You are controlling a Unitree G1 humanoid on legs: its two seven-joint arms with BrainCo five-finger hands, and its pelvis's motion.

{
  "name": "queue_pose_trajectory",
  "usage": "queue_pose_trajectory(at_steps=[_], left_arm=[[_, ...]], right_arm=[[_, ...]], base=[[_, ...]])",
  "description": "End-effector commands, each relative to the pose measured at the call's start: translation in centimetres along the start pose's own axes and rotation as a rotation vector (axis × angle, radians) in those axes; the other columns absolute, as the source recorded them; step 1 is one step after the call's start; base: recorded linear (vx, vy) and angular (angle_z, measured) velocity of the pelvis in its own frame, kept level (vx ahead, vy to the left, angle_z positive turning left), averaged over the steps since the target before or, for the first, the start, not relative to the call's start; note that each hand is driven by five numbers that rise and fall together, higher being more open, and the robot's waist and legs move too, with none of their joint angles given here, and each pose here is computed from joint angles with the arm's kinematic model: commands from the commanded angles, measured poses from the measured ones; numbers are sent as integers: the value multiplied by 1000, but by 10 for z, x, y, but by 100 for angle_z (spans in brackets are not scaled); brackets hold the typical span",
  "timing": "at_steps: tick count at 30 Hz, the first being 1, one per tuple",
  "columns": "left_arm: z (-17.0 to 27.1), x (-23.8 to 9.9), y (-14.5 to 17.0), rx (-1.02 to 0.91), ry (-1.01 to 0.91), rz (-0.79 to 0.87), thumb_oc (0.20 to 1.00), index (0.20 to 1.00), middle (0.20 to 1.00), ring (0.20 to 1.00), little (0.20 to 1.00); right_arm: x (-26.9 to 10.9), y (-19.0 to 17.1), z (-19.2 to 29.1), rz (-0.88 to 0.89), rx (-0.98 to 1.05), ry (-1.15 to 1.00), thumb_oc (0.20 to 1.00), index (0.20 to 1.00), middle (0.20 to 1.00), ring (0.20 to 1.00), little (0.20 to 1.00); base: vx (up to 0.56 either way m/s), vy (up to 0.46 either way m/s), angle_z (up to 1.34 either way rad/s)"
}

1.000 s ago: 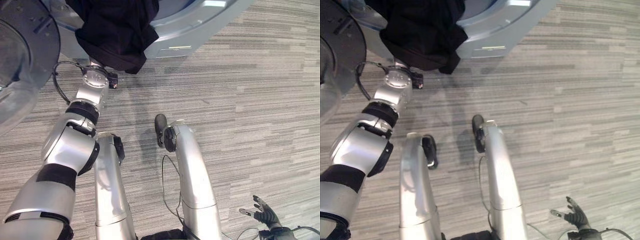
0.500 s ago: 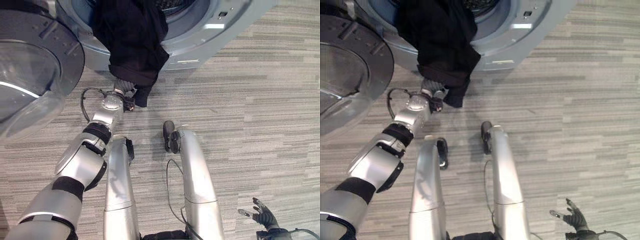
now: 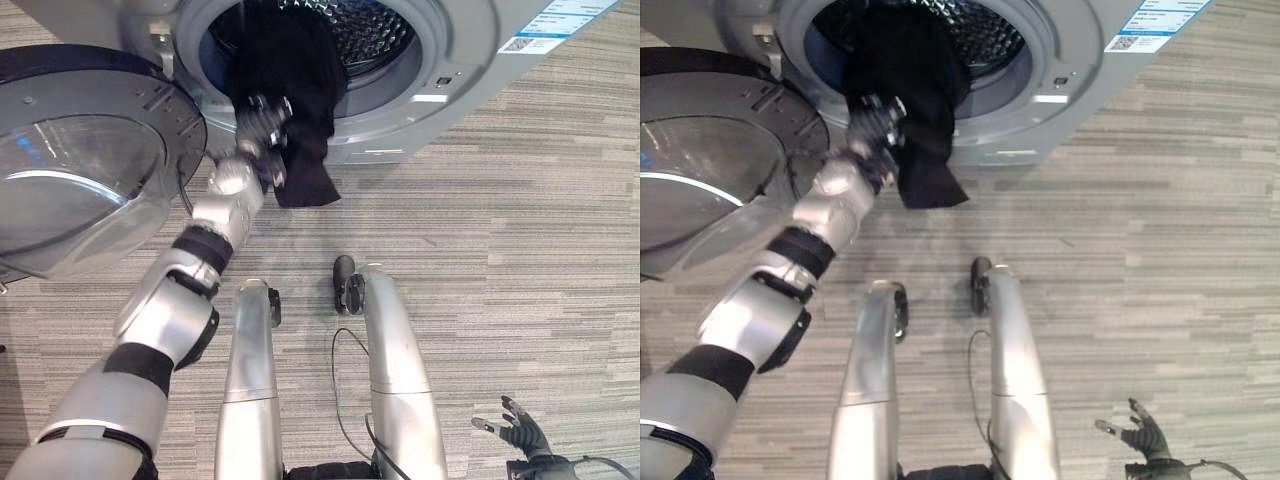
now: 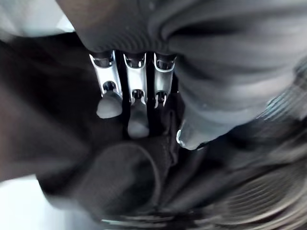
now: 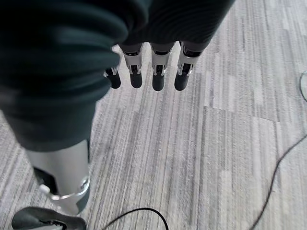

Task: Grab the laundry basket,head to the washer,open it,put in the laundry and shut it.

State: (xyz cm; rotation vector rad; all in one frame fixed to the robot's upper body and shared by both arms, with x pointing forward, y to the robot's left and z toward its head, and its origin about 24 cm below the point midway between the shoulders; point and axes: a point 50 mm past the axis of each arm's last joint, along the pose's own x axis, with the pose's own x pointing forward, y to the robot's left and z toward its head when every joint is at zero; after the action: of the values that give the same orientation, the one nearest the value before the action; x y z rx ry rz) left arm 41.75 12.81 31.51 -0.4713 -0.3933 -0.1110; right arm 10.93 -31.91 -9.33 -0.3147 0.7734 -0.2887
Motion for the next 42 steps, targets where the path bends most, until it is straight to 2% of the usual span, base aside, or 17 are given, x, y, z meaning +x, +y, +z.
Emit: queue_pose_trajectory(at_steps=[1, 3, 5, 8, 9, 11, 12, 14, 15, 16, 18, 23, 27, 34, 42], left_arm=[[72, -1, -42, -321, -309, -121, 200, 200, 200, 200, 200], [77, -3, -40, -324, -341, -122, 200, 200, 200, 200, 200], [80, -2, -17, -223, -357, -29, 200, 200, 200, 200, 200], [75, 0, -6, -154, -338, 31, 536, 536, 536, 536, 536], [66, 0, -3, -134, -309, 44, 1000, 1000, 1000, 1000, 1000], [44, -2, 0, -74, -252, 66, 1000, 1000, 1000, 1000, 1000], [12, -4, 2, 68, -149, 60, 1000, 1000, 1000, 1000, 1000], [-12, -7, -1, 186, -75, 31, 1000, 1000, 1000, 1000, 1000], [-12, -7, -2, 187, -75, 31, 1000, 1000, 1000, 1000, 1000], [-25, -10, 2, 271, -35, 21, 1000, 1000, 1000, 1000, 1000], [-52, -18, -1, 316, 39, -12, 1000, 1000, 1000, 1000, 1000], [-67, -22, -3, 374, 81, -30, 1000, 1000, 1000, 1000, 1000], [-62, -18, 8, 628, 73, -18, 1000, 1000, 1000, 1000, 1000], [-63, -17, 17, 702, 98, 0, 1000, 1000, 1000, 1000, 1000], [-112, -42, 49, 781, 311, 57, 1000, 1000, 1000, 1000, 1000]], right_arm=[[-24, -38, -39, -109, -100, 155, 1000, 1000, 1000, 1000, 1000], [-25, -38, -40, -102, -124, 163, 1000, 1000, 1000, 1000, 1000], [-27, -30, -43, -50, -202, 169, 1000, 1000, 1000, 1000, 1000], [-25, -26, -39, -31, -226, 150, 1000, 1000, 1000, 1000, 1000], [-22, -24, -34, -34, -226, 133, 1000, 1000, 1000, 1000, 1000], [-17, -21, -28, -35, -223, 108, 1000, 1000, 1000, 1000, 1000], [-15, -18, -23, -28, -226, 88, 1000, 1000, 1000, 1000, 1000], [-15, -20, -21, -33, -222, 78, 1000, 1000, 1000, 1000, 1000], [-15, -20, -21, -33, -221, 78, 1000, 1000, 1000, 1000, 1000], [-16, -21, -22, -33, -221, 77, 1000, 1000, 1000, 1000, 1000], [-18, -25, -22, -35, -210, 73, 1000, 1000, 1000, 1000, 1000], [-21, -32, -26, -45, -209, 82, 1000, 1000, 1000, 1000, 1000], [-16, -33, -20, -42, -214, 64, 1000, 1000, 1000, 1000, 1000], [-12, -28, -18, -27, -203, 59, 1000, 1000, 1000, 1000, 1000], [-7, -17, -12, 28, -226, 49, 1000, 1000, 1000, 1000, 1000]], base=[[58, 64, -19], [33, 46, -24], [38, 102, -17], [14, 59, -17], [-2, 66, -12], [-2, 51, -11], [9, 34, -11], [5, 14, -3], [0, 0, 0], [0, 0, 0], [0, 0, 0], [10, 7, -3], [1, -4, -1], [-5, -37, 0], [-8, -38, 3]])
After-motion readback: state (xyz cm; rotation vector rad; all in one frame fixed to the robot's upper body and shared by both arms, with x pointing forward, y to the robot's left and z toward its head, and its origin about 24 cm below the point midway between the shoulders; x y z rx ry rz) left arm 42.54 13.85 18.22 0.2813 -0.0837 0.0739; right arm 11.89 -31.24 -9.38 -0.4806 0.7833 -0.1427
